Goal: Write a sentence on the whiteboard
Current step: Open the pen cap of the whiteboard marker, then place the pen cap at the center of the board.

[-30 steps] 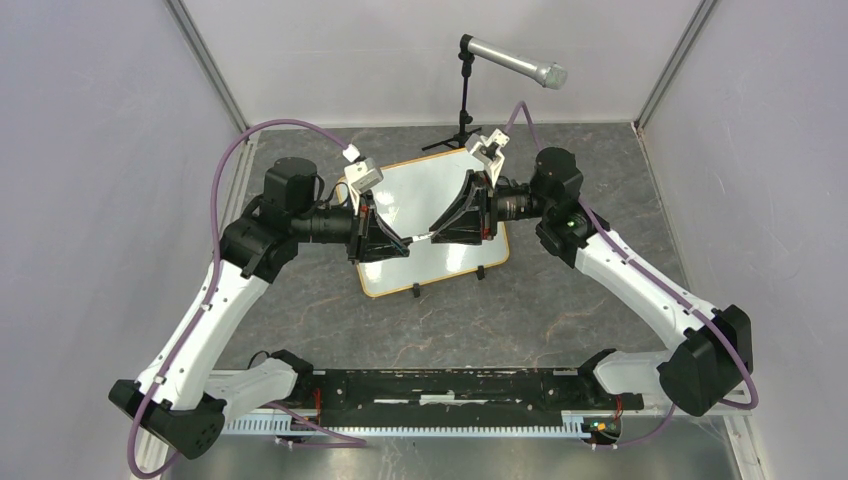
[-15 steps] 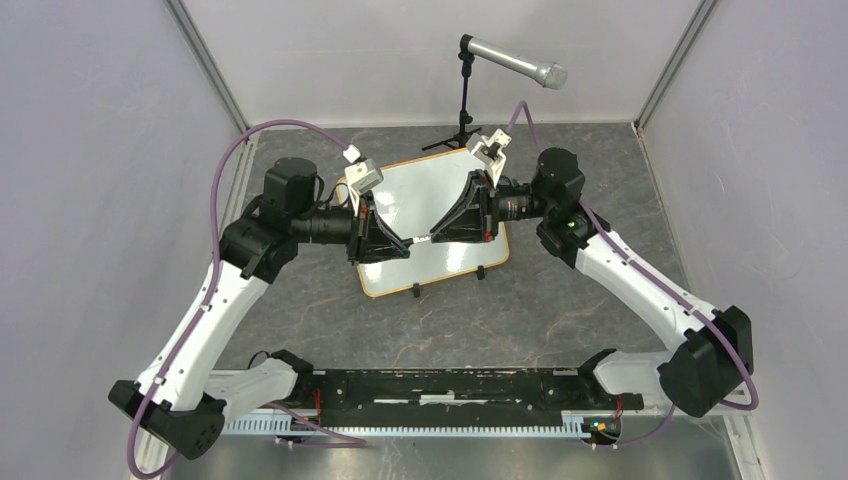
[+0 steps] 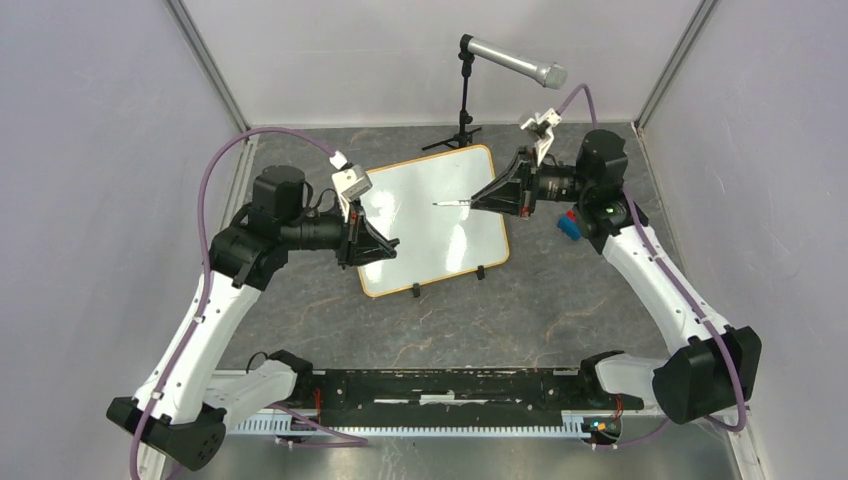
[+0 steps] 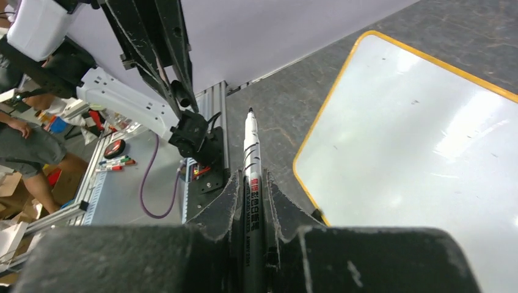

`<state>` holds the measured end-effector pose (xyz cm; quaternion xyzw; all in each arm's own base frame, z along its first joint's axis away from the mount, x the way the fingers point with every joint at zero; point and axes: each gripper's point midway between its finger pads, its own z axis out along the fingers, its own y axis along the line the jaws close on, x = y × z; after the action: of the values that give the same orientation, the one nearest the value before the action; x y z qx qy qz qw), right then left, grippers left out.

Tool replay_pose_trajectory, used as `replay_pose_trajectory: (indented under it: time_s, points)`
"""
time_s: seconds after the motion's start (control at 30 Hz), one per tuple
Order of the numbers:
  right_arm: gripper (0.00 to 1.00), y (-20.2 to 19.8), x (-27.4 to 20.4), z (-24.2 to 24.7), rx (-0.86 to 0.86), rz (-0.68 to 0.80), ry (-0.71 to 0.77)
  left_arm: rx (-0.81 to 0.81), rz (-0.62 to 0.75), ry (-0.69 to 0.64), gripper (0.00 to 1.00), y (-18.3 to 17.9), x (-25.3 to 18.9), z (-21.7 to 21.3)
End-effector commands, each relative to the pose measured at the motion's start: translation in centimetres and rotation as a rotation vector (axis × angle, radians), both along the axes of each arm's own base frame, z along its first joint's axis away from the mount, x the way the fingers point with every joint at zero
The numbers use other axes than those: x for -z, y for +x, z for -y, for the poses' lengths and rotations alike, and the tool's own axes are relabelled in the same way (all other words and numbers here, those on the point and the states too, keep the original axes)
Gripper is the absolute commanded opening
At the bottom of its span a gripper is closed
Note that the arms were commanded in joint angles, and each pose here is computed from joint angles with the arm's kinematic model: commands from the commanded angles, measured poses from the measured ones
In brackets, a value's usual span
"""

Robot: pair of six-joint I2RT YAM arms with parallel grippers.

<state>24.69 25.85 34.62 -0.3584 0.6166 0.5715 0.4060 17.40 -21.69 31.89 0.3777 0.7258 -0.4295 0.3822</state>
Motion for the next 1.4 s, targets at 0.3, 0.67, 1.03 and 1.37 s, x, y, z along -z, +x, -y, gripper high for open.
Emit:
replay_pose_trajectory:
  time_s: [0.3, 0.67, 1.03, 1.37]
  points:
    - [0.00, 1.8, 0.9, 5.5, 0.106, 0.109, -0.091, -0.365, 0.025, 0.254, 0.02, 5.5, 2.5, -10.7]
    - [0.00, 1.6, 5.5, 6.3, 0.098, 0.117, -0.204, -0.606, -0.138, 0.790, 0.04, 6.7, 14.0, -25.5]
    - [0.00, 0.8, 7.1, 6.3, 0.092, 0.092, -0.200, -0.614, -0.229, 0.815, 0.11, 8.4, 21.6, -26.6]
    - [0.00, 0.2, 9.1, 6.5, 0.077, 0.070, -0.222, -0.567, -0.248, 0.795, 0.17, 8.8, 26.3, -26.2]
